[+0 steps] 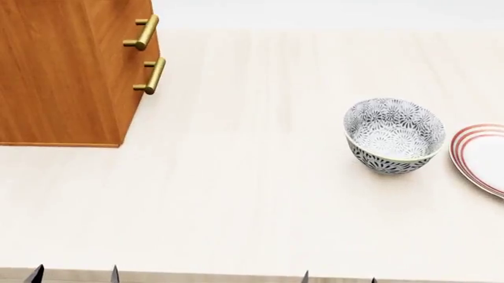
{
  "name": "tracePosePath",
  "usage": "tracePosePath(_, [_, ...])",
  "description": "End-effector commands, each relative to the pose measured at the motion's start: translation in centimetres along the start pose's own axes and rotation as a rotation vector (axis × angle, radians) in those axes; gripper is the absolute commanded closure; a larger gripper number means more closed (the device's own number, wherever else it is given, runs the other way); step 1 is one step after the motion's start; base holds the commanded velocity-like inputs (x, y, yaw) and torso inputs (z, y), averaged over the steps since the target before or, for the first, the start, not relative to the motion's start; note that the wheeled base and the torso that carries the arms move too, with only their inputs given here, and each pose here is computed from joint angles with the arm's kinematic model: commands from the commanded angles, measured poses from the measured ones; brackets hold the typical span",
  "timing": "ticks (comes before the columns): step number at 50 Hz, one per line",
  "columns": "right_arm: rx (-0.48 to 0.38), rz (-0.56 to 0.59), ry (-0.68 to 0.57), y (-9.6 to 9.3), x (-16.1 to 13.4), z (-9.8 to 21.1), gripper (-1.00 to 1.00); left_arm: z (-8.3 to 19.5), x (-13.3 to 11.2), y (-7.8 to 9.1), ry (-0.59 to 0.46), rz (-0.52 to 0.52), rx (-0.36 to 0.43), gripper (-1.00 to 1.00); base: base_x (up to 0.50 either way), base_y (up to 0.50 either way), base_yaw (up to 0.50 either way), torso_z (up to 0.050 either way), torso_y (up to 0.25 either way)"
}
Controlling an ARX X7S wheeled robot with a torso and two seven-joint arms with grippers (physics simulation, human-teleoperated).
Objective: Put the bowl on top of the cabinet.
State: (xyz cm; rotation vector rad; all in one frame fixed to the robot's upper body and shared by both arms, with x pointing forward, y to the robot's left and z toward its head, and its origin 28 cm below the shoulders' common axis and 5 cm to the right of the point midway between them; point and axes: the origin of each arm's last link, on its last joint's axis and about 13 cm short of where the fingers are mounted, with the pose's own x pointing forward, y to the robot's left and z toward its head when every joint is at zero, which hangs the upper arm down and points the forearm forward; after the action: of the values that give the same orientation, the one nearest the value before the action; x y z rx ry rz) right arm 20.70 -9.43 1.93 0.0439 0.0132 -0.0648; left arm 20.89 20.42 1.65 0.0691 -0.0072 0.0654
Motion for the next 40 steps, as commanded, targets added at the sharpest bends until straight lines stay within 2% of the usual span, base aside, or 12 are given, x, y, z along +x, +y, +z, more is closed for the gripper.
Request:
tracePosePath(1, [0.021, -0.008, -0.072, -0.1, -2.3, 1.3, -1.0, 1.8, -2.1, 0.0, -0.138, 0.082, 0.07, -1.0, 0.0, 0.0, 0.0, 0.0, 0.0])
tracePosePath(11, [0.029, 0.019, -0.201, -0.3, -5.7, 2.5, -1.0, 3.1, -4.3, -0.2, -0.231, 0.097, 0.096, -1.0, 0.0, 0.0, 0.0, 0.0, 0.0])
tracePosePath(22, [0.021, 0.042, -0.241, -0.3, -6.7, 2.6, -1.0, 3.4, -5.0, -0.1, -0.265, 0.092, 0.087, -1.0, 0.0, 0.0, 0.0, 0.004, 0.0])
tracePosePath(40, [0.012, 0.053, -0.24, -0.2, -6.5, 2.5, -1.0, 3.2, -4.7, -0.1, -0.263, 0.074, 0.067, -1.0, 0.0, 0.0, 0.0, 0.045, 0.0])
